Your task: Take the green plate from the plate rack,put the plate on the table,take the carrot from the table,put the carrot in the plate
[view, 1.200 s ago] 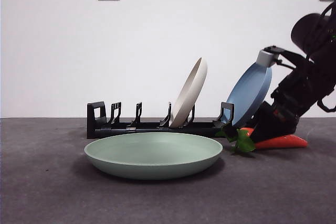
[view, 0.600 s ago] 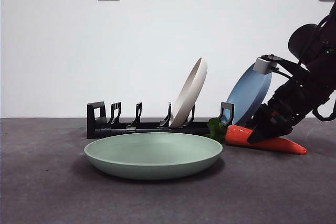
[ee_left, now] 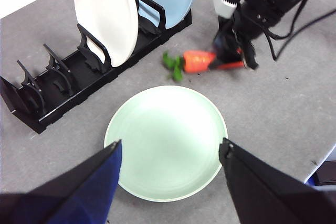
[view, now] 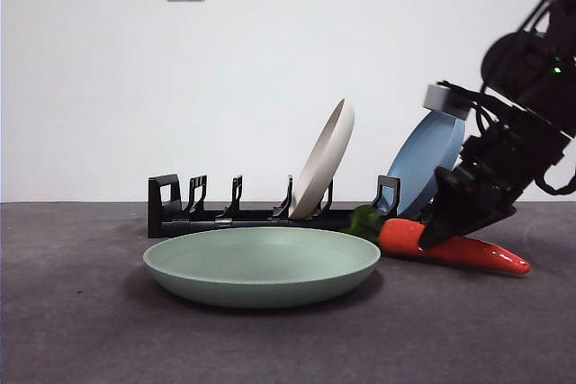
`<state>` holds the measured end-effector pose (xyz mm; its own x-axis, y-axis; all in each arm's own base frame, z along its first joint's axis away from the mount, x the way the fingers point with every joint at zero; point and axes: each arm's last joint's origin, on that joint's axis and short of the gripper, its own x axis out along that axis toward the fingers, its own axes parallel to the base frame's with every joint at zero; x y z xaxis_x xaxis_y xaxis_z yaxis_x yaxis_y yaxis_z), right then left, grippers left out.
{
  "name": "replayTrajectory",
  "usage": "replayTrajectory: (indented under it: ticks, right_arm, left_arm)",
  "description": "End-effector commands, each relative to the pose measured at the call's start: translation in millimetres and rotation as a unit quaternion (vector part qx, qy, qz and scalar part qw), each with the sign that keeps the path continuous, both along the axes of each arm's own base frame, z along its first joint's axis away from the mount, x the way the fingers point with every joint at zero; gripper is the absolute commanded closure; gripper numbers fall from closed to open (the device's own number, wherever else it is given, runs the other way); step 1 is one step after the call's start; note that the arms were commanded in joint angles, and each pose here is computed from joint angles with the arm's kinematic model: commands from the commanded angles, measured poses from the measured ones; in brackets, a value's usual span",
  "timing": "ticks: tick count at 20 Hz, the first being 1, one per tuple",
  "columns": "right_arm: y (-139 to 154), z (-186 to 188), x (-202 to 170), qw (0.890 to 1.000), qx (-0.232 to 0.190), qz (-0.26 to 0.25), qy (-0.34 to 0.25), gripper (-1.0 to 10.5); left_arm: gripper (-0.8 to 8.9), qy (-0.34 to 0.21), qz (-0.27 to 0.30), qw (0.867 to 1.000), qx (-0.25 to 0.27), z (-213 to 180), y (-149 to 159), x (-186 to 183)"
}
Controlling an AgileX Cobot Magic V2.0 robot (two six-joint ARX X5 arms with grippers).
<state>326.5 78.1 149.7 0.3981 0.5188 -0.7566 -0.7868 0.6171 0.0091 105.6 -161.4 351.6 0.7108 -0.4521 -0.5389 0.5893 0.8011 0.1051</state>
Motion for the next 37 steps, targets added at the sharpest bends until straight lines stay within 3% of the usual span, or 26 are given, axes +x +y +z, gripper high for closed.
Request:
replayTrajectory:
  ticks: [1, 4, 6, 10, 14, 22, 23, 26, 32, 37]
  right_arm:
    - [15, 24, -13, 0.999, 0.033, -0.017, -0.002, 9.6]
    - [49, 60, -36, 0.997, 0.073, 0.01, -0.027, 9.6]
    - [76, 63, -51, 0.996, 0.084, 0.04, -0.017, 9.6]
    - [124, 42, -66, 0.995, 0.049, 0.086, -0.026, 9.6]
    - [144, 15, -60, 0.996, 0.057, 0.07, -0.017, 9.6]
    - [147, -11, -54, 0.998, 0.03, 0.052, -0.005, 9.2]
    - [147, -11, -54, 0.998, 0.031, 0.049, -0.004, 8.2]
    - [147, -6, -54, 0.999, 0.044, 0.029, 0.001, 3.3]
    - [138, 38, -65, 0.997, 0.078, 0.013, -0.015, 3.1]
    - [106, 91, -107, 0.998, 0.056, 0.0, 0.031, 3.2]
  left_arm:
    - [4.95, -0.001, 0.005, 1.0, 0.0, -1, 0, 0]
    - [4.95, -0.001, 0.005, 1.0, 0.0, -1, 0, 0]
    - [4.95, 0.0, 0.005, 1.0, 0.0, -1, 0, 0]
    - [4.95, 0.0, 0.004, 1.0, 0.0, -1, 0, 0]
    - [4.95, 0.001, 0.004, 1.0, 0.001, -1, 0, 0]
    - [4.95, 0.008, 0.004, 1.0, 0.013, -3, 1, -1]
    - [4.95, 0.011, 0.004, 1.0, 0.018, -4, 2, -1]
    - [4.95, 0.017, 0.004, 0.999, 0.029, -6, 3, -2]
    - [4.95, 0.02, 0.003, 0.999, 0.035, -7, 4, -3]
    - [4.95, 0.056, -0.03, 0.997, 0.042, -11, 5, -6]
